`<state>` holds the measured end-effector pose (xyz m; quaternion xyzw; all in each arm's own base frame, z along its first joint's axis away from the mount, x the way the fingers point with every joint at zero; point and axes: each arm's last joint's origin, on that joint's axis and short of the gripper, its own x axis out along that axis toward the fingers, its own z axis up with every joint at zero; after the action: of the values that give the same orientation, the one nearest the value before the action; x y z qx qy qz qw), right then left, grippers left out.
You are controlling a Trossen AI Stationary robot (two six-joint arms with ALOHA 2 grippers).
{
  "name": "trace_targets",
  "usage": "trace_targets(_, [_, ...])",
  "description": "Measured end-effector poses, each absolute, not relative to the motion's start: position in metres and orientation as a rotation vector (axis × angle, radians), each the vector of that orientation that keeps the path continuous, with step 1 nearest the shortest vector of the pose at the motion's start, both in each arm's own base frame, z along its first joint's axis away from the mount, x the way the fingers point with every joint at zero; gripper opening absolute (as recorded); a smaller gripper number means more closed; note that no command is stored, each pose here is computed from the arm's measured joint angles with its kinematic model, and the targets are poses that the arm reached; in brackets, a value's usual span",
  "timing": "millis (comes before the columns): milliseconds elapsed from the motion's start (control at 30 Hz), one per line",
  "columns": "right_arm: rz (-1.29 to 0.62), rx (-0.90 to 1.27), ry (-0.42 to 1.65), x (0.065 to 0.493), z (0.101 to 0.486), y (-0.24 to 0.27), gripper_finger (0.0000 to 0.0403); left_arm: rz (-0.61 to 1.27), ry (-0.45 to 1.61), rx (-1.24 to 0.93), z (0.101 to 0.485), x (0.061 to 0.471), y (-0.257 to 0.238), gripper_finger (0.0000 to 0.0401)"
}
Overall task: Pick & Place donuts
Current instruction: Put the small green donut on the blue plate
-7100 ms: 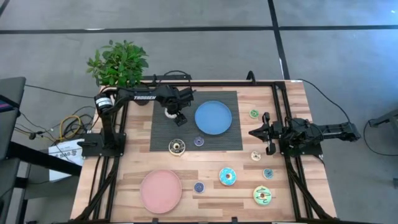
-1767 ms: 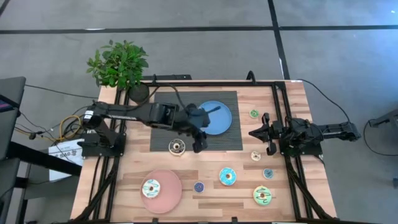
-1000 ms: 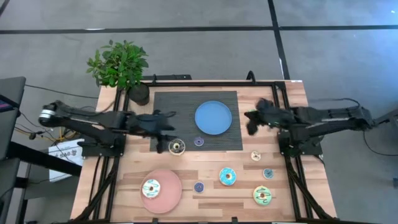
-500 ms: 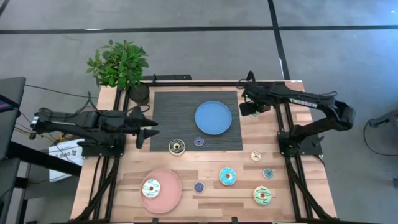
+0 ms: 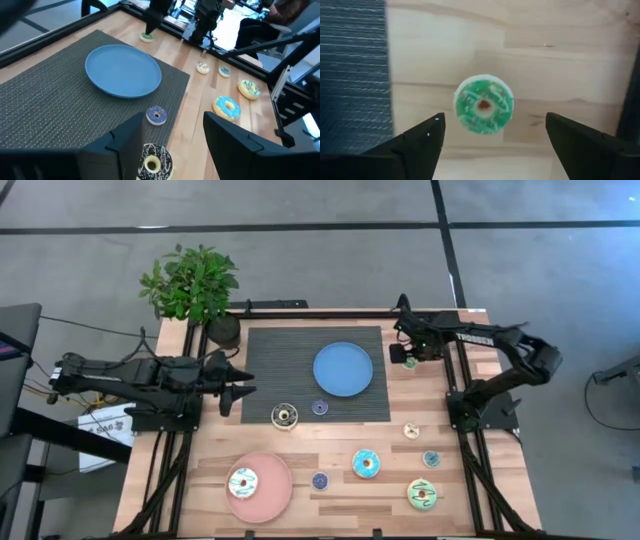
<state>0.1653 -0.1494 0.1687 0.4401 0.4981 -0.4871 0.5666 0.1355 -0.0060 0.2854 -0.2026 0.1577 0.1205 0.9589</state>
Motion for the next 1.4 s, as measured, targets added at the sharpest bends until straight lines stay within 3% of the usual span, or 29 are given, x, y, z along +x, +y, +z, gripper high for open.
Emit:
trace_targets(533, [-1.103,0.99,1.264,0.181,0.131,-0.16,0.0308,0.294,0.304,-0.464,0.285,0.136,-0.005,0.0194])
trace_targets(933, [-1.113,1.017,1.206,0.175,0.139,-0.164,0.0232,0.312,0.348,-0.449,0.281,0.134,-0.005,0.0194])
trace_targets(1400, [-1.079,1.032,1.241,0.173,0.138,-0.161,0.0176,0.333,0.353,-0.442,0.28,0.134,-0.004,0.0194])
